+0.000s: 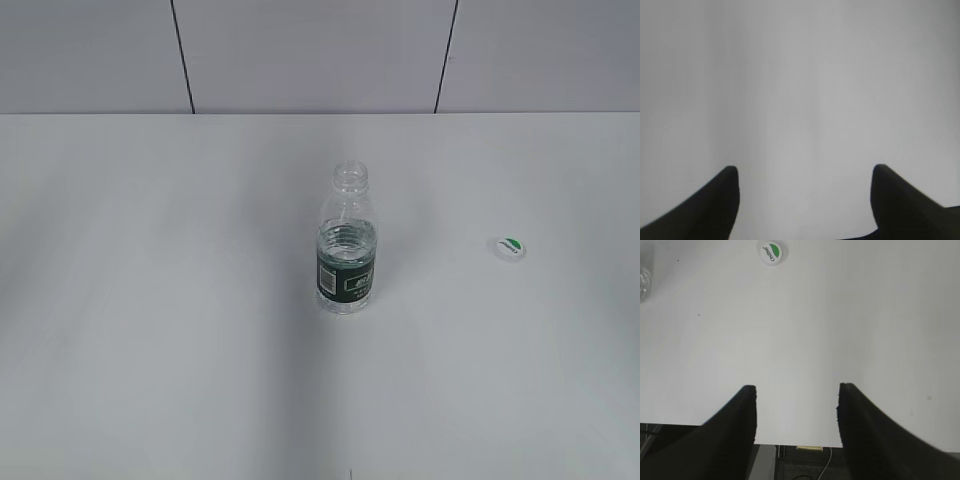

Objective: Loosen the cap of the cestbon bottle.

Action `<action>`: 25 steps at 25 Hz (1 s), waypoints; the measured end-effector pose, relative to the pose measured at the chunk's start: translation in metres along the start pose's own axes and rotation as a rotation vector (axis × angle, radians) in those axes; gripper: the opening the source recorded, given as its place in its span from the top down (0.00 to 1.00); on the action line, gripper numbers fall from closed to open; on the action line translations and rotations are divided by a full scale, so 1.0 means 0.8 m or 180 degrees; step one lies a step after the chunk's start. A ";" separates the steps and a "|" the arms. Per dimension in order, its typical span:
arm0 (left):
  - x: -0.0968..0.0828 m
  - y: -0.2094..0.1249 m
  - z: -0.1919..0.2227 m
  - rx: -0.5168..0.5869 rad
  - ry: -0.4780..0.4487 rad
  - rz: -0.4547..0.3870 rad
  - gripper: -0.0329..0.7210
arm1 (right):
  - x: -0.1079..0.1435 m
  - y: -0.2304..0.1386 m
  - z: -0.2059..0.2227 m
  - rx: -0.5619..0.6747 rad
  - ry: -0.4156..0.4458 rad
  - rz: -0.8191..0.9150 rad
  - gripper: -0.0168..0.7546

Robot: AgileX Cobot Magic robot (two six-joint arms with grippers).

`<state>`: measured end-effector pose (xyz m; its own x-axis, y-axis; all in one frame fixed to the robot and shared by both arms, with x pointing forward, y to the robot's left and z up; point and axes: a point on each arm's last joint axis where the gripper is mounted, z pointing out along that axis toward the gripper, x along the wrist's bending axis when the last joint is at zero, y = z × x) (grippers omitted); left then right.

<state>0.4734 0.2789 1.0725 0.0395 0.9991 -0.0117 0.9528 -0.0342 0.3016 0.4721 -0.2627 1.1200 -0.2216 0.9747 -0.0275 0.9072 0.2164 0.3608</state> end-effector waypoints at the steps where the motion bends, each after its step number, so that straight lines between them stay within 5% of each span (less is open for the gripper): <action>1: 0.001 -0.011 -0.009 -0.0070 -0.0004 -0.0007 0.30 | 0.001 -0.010 -0.008 -0.0056 -0.0004 0.0000 0.46; 12: 0.010 -0.147 -0.085 -0.1064 -0.0040 -0.0017 0.30 | 0.011 -0.145 -0.083 -0.0905 -0.0069 0.0000 0.46; 25: 0.018 -0.265 -0.104 -0.2087 -0.0098 -0.0032 0.30 | 0.019 -0.262 -0.066 -0.1682 -0.0174 -0.0024 0.46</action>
<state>0.2473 0.3020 1.0876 0.0496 0.9979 -0.0420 0.5726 0.0060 0.8198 0.2596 -0.2964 1.0931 -0.1957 0.9778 -0.0755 0.5984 0.1801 0.7807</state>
